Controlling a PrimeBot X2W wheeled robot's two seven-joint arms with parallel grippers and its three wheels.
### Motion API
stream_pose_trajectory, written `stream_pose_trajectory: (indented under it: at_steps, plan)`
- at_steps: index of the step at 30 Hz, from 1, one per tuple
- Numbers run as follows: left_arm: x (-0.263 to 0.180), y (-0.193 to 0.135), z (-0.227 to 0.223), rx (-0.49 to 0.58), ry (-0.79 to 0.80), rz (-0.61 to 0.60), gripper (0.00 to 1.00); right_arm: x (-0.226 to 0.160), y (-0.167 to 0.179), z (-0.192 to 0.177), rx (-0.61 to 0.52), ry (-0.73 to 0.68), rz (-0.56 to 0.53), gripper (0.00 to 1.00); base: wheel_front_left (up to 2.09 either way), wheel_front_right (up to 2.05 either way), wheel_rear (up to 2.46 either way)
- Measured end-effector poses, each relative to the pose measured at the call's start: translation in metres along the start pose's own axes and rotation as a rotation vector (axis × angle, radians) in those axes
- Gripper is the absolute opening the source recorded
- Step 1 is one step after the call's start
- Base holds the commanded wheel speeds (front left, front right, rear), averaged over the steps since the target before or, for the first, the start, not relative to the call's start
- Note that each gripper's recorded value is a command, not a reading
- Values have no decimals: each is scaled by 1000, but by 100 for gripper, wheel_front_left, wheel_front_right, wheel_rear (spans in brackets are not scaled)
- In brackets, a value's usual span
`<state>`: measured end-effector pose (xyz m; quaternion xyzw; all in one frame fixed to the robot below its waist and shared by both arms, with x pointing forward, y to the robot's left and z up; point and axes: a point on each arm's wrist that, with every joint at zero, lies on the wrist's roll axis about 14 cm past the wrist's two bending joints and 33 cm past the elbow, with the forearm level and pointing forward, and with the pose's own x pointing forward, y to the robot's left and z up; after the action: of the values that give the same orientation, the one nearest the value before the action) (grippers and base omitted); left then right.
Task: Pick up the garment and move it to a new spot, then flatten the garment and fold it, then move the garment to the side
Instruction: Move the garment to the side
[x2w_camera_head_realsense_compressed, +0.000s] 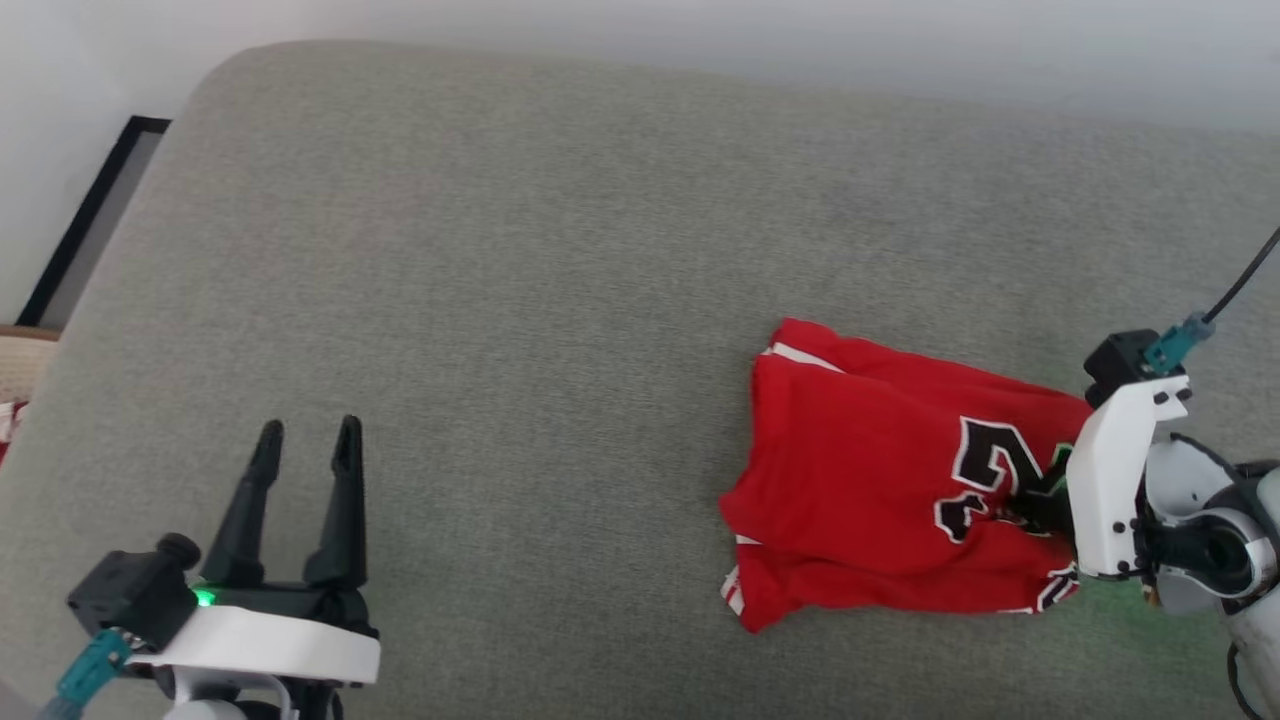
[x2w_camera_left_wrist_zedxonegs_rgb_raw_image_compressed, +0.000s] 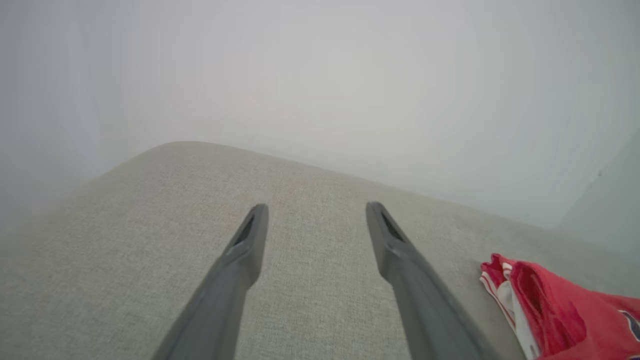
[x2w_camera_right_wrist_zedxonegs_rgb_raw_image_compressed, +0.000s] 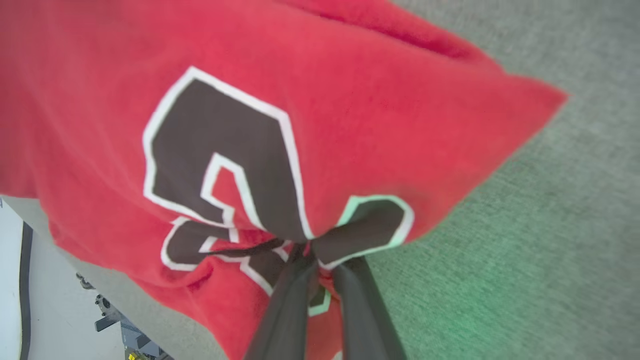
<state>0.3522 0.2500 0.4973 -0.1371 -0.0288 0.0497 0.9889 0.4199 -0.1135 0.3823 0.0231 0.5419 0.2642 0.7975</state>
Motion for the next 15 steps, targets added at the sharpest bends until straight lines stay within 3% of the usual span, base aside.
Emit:
stream_pose_trajectory:
  at_steps: [5, 15]
  plan:
    - [14, -6, 4, 6, -15, -33, 100, -23, -7, 18, -10, -98, -21, 0, 0, 0, 0]
    - [65, -49, 9, 26, -52, -194, 100, -91, -70, 49, -9, -306, -215, 0, 0, 0, 0]
